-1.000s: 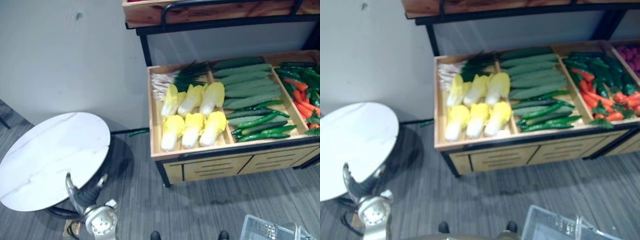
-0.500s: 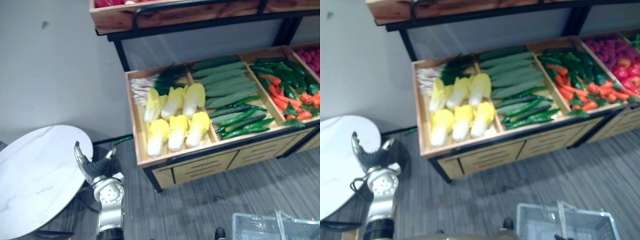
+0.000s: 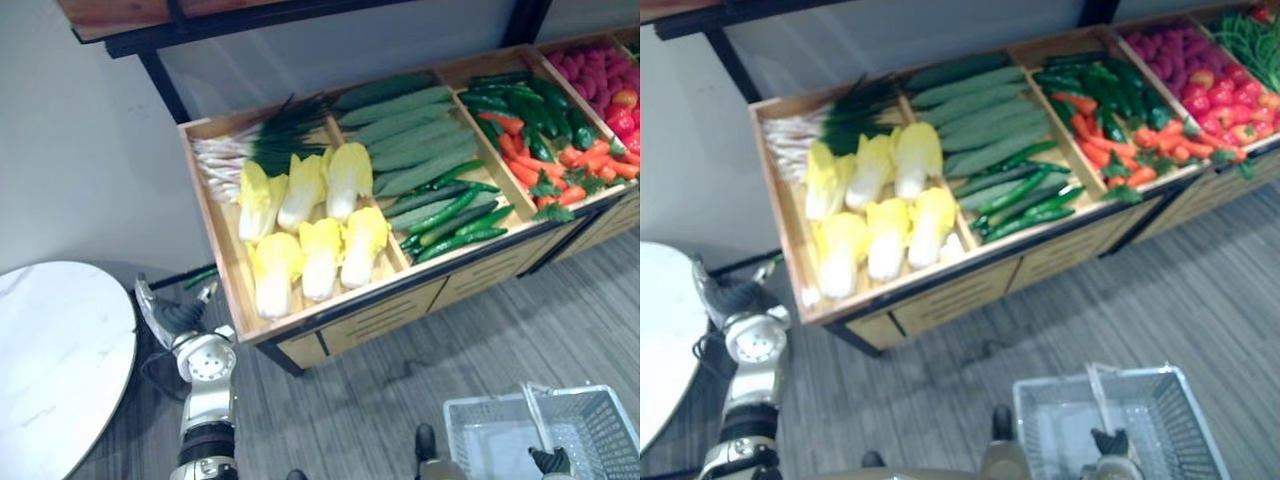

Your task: Pick vegetable in the basket

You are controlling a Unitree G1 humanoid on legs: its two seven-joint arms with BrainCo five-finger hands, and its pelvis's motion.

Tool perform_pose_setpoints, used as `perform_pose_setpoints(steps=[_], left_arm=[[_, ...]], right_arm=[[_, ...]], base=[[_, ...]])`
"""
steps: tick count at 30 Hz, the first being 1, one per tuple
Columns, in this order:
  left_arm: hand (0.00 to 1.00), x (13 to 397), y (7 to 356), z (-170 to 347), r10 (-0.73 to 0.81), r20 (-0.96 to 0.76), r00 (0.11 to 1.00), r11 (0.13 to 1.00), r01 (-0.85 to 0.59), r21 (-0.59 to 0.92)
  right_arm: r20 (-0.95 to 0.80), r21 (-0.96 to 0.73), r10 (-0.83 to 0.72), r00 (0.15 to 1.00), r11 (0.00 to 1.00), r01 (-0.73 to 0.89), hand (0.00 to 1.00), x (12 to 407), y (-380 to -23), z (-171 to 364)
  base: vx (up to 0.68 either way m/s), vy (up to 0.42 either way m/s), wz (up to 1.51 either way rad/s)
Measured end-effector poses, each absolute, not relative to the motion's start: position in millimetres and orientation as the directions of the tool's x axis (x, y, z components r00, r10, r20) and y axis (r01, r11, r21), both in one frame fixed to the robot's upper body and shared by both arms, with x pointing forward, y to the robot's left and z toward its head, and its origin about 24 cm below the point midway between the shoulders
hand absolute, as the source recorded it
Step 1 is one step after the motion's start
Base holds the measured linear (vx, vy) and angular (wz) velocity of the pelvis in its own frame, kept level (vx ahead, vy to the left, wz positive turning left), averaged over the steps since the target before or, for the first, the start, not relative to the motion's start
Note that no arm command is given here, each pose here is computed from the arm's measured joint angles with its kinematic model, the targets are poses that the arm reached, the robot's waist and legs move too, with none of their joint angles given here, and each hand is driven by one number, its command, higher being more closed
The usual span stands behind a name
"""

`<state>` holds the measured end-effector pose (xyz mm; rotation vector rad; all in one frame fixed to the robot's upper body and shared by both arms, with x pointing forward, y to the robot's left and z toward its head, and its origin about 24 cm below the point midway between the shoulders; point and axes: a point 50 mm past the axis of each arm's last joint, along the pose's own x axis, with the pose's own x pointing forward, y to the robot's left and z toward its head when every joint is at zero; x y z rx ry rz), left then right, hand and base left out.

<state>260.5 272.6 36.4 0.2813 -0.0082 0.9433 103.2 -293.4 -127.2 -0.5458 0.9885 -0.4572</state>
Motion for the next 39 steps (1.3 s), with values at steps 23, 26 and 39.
perform_pose_setpoints(steps=[23, 26, 39], left_arm=[[0.00, 274.6, 241.7, 31.5, 0.718, 0.114, 0.687, 0.647, -0.719, 0.255], [0.00, 274.6, 241.6, 28.3, 0.718, 0.102, 0.688, 0.648, -0.715, 0.263], [0.00, 278.1, 241.3, 16.2, 0.733, 0.028, 0.680, 0.651, -0.713, 0.260]], right_arm=[[-0.606, -0.640, -0.583, 0.541, 0.761, 0.103, 1.00, 123.3, -288.4, -122.0], [-0.599, -0.640, -0.583, 0.549, 0.761, 0.108, 1.00, 126.1, -288.3, -120.7], [-0.581, -0.642, -0.580, 0.571, 0.758, 0.117, 1.00, 135.4, -286.3, -117.8]], base=[[0.00, -0.014, -0.07], [0.00, -0.025, -0.12], [0.01, -0.026, -0.10]])
